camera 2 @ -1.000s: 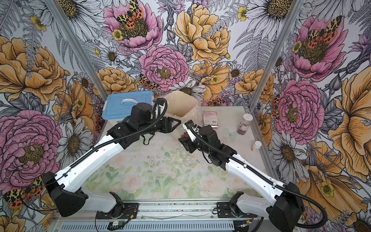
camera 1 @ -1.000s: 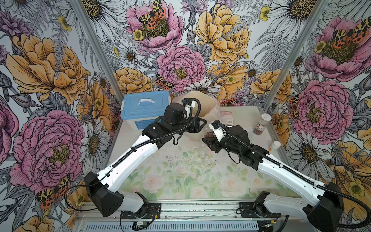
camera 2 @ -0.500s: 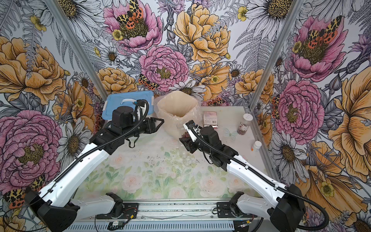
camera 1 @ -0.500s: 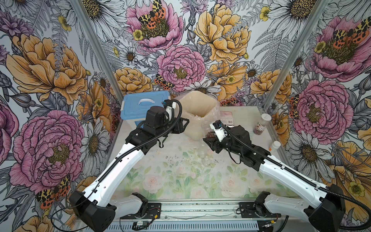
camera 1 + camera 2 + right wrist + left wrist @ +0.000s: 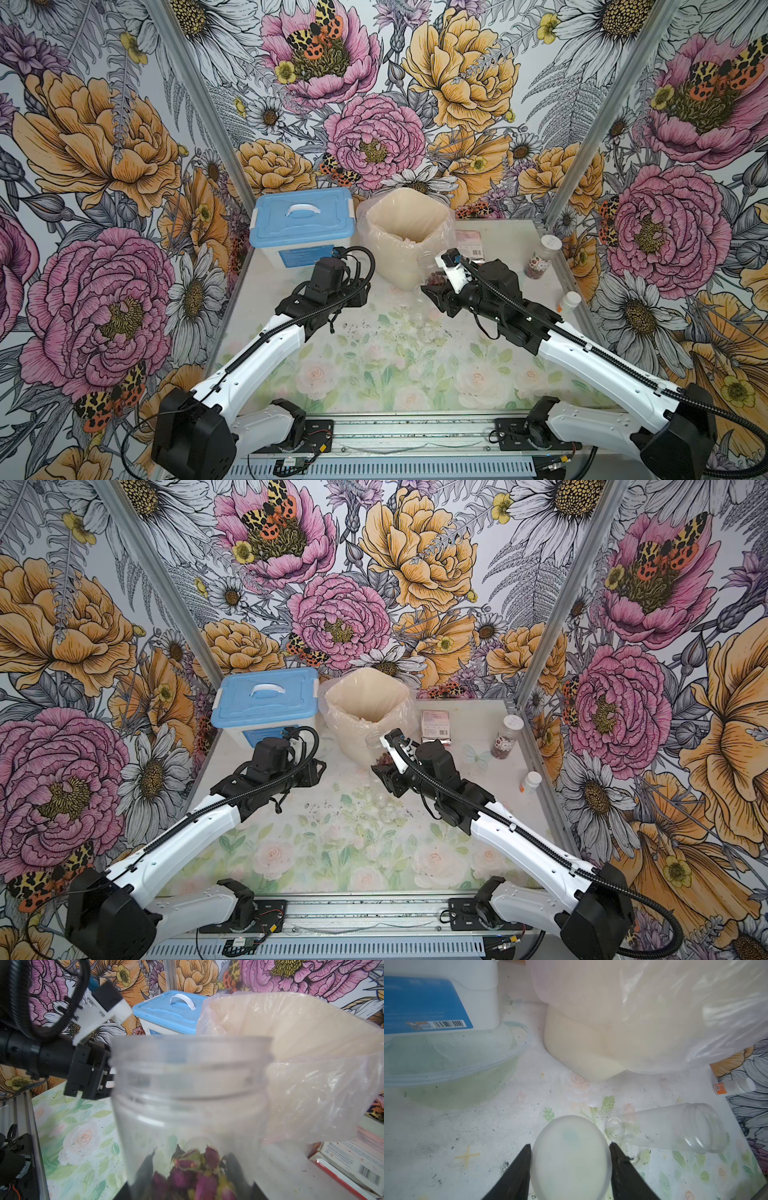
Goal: Empty the moldy dried flower tea in the jars
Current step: Place the lid at the center of the board.
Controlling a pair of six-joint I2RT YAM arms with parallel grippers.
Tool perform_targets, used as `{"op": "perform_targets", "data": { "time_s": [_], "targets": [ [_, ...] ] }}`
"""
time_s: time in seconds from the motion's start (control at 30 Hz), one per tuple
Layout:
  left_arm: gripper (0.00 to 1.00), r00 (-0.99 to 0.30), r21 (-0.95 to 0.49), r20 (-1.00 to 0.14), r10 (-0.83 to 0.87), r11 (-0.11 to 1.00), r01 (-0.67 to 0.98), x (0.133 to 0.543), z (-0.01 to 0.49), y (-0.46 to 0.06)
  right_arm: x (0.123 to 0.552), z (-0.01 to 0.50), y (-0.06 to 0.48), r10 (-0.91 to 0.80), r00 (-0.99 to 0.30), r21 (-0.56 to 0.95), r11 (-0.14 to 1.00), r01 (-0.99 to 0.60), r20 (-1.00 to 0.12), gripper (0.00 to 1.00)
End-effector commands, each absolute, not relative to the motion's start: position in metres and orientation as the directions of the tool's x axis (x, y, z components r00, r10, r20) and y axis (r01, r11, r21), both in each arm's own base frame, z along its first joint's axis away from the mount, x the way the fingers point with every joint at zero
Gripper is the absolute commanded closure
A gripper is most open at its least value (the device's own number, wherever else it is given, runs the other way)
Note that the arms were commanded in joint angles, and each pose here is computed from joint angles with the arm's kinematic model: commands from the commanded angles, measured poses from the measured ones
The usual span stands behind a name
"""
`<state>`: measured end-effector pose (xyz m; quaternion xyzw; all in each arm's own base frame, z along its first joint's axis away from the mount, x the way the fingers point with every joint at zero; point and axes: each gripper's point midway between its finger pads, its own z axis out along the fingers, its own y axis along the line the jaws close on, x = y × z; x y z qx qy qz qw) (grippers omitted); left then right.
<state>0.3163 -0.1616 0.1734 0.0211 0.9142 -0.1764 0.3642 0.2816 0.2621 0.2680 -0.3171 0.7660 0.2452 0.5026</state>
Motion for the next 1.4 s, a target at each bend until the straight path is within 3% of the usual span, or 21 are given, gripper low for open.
{"op": "perform_targets", "data": {
  "time_s": [0.0,0.47,1.07,1.37],
  "targets": [
    [0.55,-0.676,-0.302,-0.730,-0.103,0.935,0.184,0.334,0.172,-0.176,0.279,0.280,0.258,-0.218,-0.251,0.039,0.678,-0.734,-0.943,1.00],
    [0.53,-0.740,-0.239,-0.673,0.006,0.944,0.226,0.338,0.094,-0.217,0.277,0.277,0.253,-0.224,-0.247,0.027,0.686,-0.727,-0.943,1.00],
    [0.47,-0.789,-0.183,-0.614,0.031,0.966,0.180,0.341,0.037,-0.215,0.274,0.277,0.249,-0.226,-0.243,0.020,0.691,-0.723,-0.943,1.00],
    [0.33,-0.816,-0.176,-0.577,0.031,0.971,0.161,0.332,0.023,-0.212,0.274,0.278,0.248,-0.236,-0.236,0.008,0.692,-0.722,-0.943,1.00]
  ]
}}
